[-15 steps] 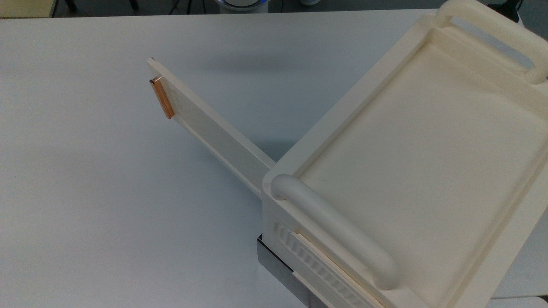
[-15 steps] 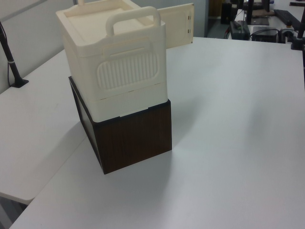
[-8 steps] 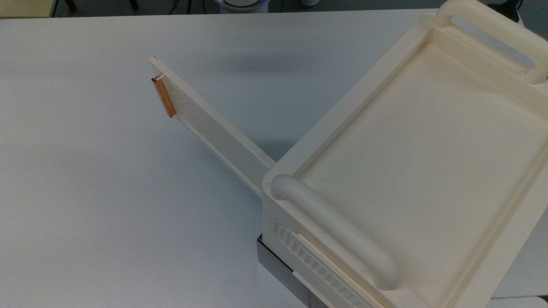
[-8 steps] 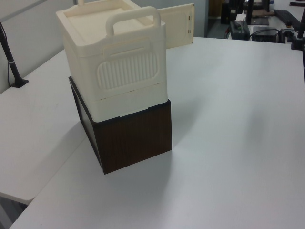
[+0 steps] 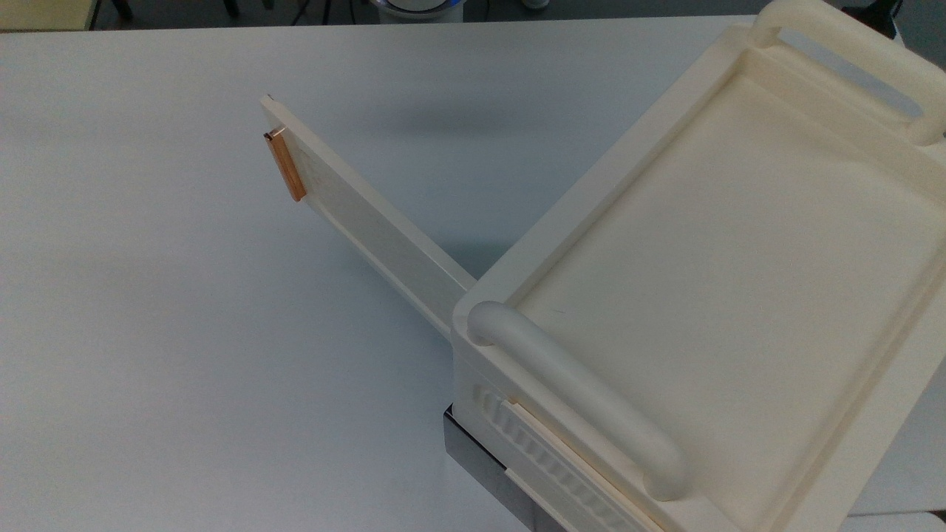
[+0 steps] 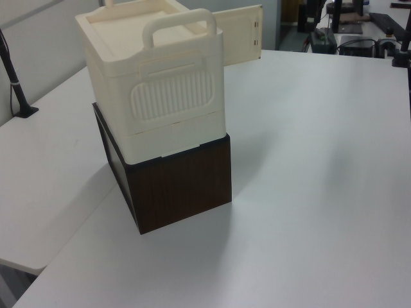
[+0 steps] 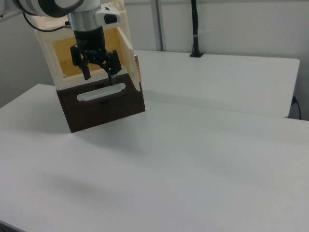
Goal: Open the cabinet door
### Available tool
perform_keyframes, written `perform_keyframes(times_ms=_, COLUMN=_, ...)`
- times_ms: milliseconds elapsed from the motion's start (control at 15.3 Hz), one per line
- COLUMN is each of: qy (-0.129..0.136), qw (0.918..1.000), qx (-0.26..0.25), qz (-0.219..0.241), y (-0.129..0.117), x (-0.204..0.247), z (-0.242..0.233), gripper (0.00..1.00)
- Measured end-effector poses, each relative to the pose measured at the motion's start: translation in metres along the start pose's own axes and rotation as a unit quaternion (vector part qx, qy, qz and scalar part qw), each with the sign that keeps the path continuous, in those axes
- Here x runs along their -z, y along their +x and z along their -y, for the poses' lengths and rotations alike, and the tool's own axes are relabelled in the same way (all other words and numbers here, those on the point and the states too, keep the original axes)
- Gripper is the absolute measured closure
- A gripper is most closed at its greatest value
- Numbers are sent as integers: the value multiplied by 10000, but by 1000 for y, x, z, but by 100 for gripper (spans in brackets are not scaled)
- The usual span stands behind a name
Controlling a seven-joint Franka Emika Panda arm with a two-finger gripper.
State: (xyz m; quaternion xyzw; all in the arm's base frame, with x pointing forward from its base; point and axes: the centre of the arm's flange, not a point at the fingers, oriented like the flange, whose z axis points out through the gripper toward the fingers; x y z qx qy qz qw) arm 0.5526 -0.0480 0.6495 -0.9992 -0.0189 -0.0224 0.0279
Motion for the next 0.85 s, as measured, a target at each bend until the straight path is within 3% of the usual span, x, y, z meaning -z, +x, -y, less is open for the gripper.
perform_keyframes(times_ms=847, qy=-6, qw=10000, qx=-1, qz=-46, y=1, x=1, z=0, gripper=0)
